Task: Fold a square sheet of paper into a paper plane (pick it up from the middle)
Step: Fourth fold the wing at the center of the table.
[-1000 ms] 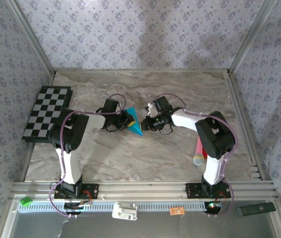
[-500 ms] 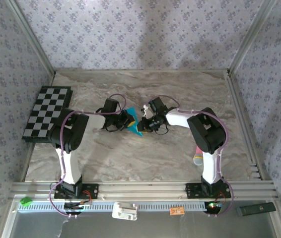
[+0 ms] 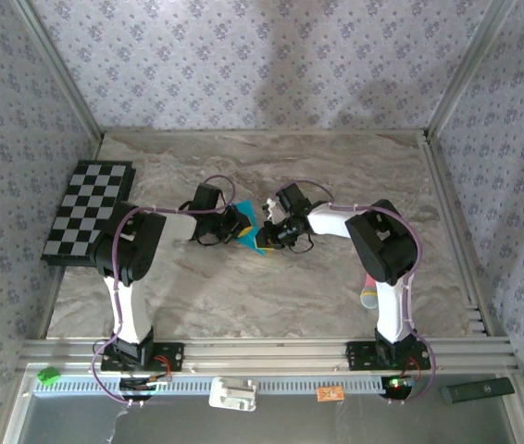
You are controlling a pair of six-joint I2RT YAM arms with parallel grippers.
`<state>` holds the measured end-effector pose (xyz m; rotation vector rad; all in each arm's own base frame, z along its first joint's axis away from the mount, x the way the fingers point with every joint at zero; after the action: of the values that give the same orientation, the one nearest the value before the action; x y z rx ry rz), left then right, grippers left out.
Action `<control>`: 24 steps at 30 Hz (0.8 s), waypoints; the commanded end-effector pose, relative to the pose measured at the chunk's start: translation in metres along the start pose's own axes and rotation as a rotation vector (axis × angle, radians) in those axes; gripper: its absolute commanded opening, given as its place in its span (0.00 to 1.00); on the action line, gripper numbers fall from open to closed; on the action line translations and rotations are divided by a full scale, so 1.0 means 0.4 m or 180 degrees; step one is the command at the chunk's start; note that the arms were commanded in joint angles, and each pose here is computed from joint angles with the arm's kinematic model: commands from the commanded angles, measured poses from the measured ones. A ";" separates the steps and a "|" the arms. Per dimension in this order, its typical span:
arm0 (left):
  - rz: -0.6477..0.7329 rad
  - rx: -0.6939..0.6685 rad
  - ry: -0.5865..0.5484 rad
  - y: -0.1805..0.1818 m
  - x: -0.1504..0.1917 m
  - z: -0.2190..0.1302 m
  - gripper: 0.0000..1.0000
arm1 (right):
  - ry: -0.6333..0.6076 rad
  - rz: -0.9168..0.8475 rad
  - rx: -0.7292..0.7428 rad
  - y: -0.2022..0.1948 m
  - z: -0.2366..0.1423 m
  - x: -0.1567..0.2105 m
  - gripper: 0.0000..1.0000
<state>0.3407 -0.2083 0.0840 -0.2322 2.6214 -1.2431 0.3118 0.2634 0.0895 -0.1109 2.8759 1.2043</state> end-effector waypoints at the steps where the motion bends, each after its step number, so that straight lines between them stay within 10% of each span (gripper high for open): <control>1: 0.0045 -0.0019 0.0051 -0.001 0.000 0.009 0.10 | 0.0111 0.0078 0.0112 -0.014 0.013 0.013 0.14; 24: 0.0235 -0.0088 0.0012 -0.042 -0.055 -0.032 0.11 | 0.0278 0.0248 0.1049 -0.105 0.020 0.056 0.11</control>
<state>0.3505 -0.2100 0.0947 -0.1887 2.6652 -1.1998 0.3108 0.2613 0.0892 -0.1191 2.9278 1.0348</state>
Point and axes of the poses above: each hand's point on the last joint's axis, 136 mm out from that joint toward the fingers, its own z axis out along the fingers, its own y axis along the line the jaws close on, x = y × z, the point moved 9 cm from there along -z, back along the fingers, and after that the axes turned 12 degrees about z, right-handed, at the moved point
